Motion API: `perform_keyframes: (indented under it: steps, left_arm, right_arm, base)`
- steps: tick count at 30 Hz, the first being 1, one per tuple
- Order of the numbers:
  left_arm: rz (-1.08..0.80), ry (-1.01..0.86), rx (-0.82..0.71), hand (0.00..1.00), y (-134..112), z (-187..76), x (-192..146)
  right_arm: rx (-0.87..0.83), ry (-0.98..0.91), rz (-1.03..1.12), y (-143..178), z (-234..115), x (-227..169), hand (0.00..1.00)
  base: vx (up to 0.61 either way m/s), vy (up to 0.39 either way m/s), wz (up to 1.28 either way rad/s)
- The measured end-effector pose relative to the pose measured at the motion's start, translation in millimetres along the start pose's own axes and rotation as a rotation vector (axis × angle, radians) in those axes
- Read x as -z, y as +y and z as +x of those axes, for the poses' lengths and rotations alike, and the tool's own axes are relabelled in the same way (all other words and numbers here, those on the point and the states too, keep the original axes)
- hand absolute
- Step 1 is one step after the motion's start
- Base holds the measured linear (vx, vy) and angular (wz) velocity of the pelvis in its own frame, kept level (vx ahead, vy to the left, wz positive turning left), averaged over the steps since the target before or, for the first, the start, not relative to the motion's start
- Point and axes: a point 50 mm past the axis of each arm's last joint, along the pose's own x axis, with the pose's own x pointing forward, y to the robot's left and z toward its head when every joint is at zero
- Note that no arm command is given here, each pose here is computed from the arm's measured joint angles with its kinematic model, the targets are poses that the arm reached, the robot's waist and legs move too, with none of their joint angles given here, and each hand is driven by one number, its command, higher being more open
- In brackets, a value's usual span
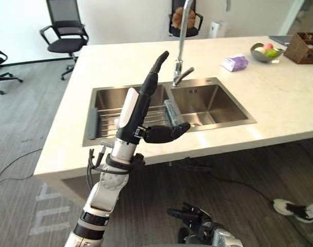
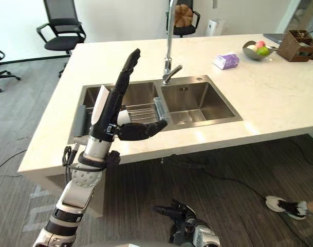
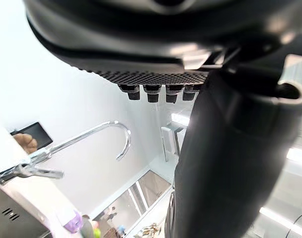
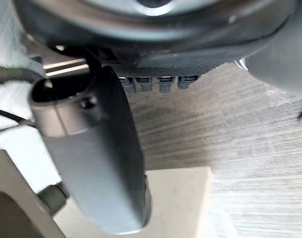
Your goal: Walk over to the sink, pick up the cup, carry it to the dishwasher, place the cup inside the dishwasher, then close the dishwasher door
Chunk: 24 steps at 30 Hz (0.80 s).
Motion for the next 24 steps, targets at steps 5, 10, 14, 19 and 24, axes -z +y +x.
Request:
perform_keyframes:
  steps: [5, 10, 14, 19, 24]
  left_arm:
    - [0.035, 0.149, 0.004, 1.00, 3.3, -4.6, 17.0]
    - [0.097, 0.252, 0.089, 1.00, 11.9, -8.3, 33.6]
    - [0.153, 0.260, 0.211, 1.00, 21.9, 9.6, 37.6]
    - [0.068, 0.454, 0.355, 1.00, 29.7, 8.8, 70.1]
    - [0.105, 0.617, 0.404, 1.00, 43.6, 2.8, 99.6]
  right_arm:
    - [-0.027, 0.050, -0.036, -7.0, -3.5, 8.1, 1.00]
    - [-0.036, 0.098, 0.001, -17.0, -7.6, 14.7, 1.00]
    - [-0.051, 0.110, 0.045, -20.9, -9.4, 12.9, 1.00]
    - [-0.050, 0.128, 0.086, -20.8, -9.4, 11.2, 1.00]
    - [-0.051, 0.135, 0.088, -20.5, -9.1, 10.4, 1.00]
  base:
    - [0.09, -0.096, 0.27]
    - [0.11, -0.047, 0.31]
    - [0.10, 0.103, 0.13]
    - [0.04, 0.074, 0.04]
    - [0.00, 0.012, 0.04]
